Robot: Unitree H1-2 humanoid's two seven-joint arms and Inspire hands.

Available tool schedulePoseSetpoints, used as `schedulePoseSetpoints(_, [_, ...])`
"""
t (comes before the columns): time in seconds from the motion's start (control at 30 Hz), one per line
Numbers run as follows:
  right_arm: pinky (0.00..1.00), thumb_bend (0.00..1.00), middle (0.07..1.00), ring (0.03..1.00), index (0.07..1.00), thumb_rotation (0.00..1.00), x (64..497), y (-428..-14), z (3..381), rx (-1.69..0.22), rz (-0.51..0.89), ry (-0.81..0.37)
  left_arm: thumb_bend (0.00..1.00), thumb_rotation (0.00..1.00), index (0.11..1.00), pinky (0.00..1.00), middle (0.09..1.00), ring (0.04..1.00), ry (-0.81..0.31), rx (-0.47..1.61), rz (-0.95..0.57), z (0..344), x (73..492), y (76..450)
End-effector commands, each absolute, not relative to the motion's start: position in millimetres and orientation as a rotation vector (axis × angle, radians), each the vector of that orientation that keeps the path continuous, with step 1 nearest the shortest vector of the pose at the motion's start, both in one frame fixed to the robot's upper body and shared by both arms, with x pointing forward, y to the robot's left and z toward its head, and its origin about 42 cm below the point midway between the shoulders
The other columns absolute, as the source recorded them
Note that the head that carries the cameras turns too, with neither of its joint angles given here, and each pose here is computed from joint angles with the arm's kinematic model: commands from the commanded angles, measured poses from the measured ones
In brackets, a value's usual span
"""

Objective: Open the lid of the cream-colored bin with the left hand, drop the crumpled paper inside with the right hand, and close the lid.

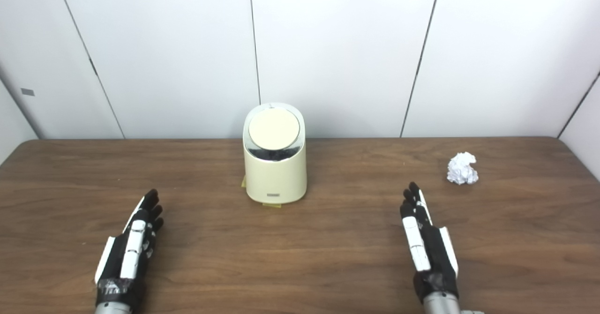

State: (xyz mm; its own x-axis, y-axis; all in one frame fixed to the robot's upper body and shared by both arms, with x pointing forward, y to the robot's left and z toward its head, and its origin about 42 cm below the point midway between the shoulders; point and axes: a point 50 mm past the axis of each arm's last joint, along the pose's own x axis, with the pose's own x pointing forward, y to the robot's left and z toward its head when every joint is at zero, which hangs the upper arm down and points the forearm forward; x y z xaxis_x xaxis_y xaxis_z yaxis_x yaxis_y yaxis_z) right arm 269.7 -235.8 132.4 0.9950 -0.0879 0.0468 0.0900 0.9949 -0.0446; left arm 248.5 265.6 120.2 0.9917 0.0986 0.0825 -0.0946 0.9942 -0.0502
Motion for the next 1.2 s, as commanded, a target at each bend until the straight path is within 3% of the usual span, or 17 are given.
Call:
schedulePoseSetpoints(0.0, [1.00,0.64,0.969,0.981,0.980,0.91,279.4,-233.1,149.2,-0.046,-0.082,-0.116,0.49,0.88,1.000,1.00,1.000,1.000,-0.105,-0.053,0.104,117.9,239.4,266.8])
schedulePoseSetpoints(1.0, [1.00,0.64,0.973,0.982,0.981,0.90,277.6,-231.0,147.6,-0.036,-0.084,-0.109,0.49,0.88,1.000,1.00,1.000,1.000,-0.096,-0.048,0.093,117.7,237.6,267.2])
schedulePoseSetpoints(1.07, [1.00,0.64,0.972,0.981,0.979,0.90,276.8,-231.1,146.4,-0.035,-0.086,-0.107,0.49,0.85,1.000,1.00,1.000,1.000,-0.094,-0.022,0.082,119.6,239.1,266.4])
schedulePoseSetpoints(1.17, [1.00,0.62,0.973,0.976,0.983,0.91,276.3,-232.4,142.3,-0.047,-0.085,-0.107,0.51,0.67,1.000,1.00,1.000,1.000,-0.094,0.044,0.070,125.3,245.3,265.7])
